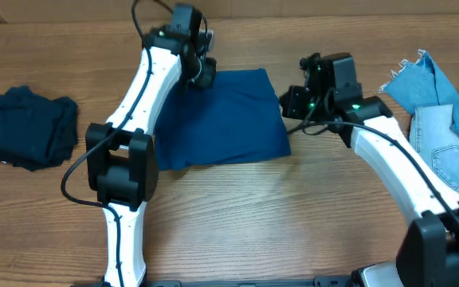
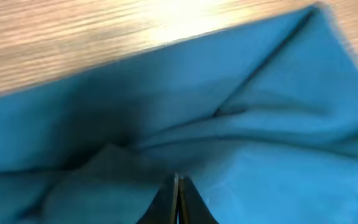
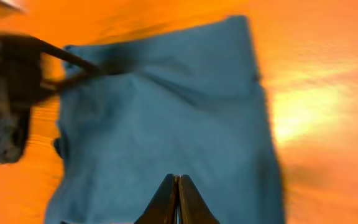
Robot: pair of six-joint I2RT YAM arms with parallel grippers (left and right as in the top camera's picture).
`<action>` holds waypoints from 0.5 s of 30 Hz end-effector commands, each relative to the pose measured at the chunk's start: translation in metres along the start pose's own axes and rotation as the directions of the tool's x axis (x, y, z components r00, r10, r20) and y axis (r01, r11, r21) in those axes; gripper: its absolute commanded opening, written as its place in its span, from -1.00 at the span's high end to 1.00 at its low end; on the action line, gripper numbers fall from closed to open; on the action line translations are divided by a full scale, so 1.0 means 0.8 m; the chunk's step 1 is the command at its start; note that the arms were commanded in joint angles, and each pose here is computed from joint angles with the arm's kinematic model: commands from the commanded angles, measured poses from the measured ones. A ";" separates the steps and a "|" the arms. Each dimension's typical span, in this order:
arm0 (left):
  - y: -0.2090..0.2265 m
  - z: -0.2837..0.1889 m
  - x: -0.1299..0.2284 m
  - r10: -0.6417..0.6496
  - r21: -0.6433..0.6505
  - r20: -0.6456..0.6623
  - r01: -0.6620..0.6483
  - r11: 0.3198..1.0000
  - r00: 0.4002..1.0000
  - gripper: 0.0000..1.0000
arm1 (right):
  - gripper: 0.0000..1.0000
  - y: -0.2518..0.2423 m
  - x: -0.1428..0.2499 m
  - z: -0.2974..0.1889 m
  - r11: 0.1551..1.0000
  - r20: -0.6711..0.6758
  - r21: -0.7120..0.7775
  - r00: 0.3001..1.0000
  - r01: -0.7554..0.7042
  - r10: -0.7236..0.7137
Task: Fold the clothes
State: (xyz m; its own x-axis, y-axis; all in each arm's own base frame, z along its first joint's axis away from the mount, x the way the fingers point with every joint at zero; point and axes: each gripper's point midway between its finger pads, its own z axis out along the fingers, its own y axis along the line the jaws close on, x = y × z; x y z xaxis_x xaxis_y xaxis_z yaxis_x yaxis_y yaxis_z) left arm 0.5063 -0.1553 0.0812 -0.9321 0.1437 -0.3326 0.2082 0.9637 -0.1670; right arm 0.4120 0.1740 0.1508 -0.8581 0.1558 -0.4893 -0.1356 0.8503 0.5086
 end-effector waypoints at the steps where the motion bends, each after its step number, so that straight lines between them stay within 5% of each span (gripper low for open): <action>1: 0.028 0.041 0.037 -0.089 -0.040 -0.051 0.087 0.995 0.995 0.92 | 0.91 0.013 0.030 0.057 0.994 -0.110 -0.087 0.993 -0.062 0.053; 4: 0.032 0.059 0.047 -0.089 -0.041 -0.049 0.087 0.995 0.995 0.92 | 0.92 0.011 0.062 0.121 0.988 -0.184 -0.121 0.980 -0.094 0.071; 7: 0.050 0.058 0.035 -0.085 -0.112 0.000 0.084 0.990 0.996 0.87 | 0.92 -0.034 0.129 0.153 0.975 -0.353 0.019 0.911 -0.223 0.216; 12: 0.118 0.041 -0.014 -0.131 -0.194 0.171 0.164 0.967 0.977 0.75 | 0.92 -0.094 0.184 0.118 0.874 -0.443 0.309 0.757 -0.374 0.480; 15: 0.164 0.012 -0.020 -0.148 -0.213 0.167 0.182 0.960 0.975 0.77 | 0.92 -0.089 0.174 0.095 0.881 -0.440 0.301 0.767 -0.364 0.467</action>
State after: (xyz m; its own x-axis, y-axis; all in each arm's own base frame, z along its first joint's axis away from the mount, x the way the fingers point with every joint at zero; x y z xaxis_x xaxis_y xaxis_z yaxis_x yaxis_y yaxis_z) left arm 0.5412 -0.0706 0.0347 -0.9014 -0.0221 -0.4325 0.0039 0.9982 -0.0591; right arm 0.3475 0.2008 0.0021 -0.9520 0.2397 0.1906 0.3050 0.7984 0.5192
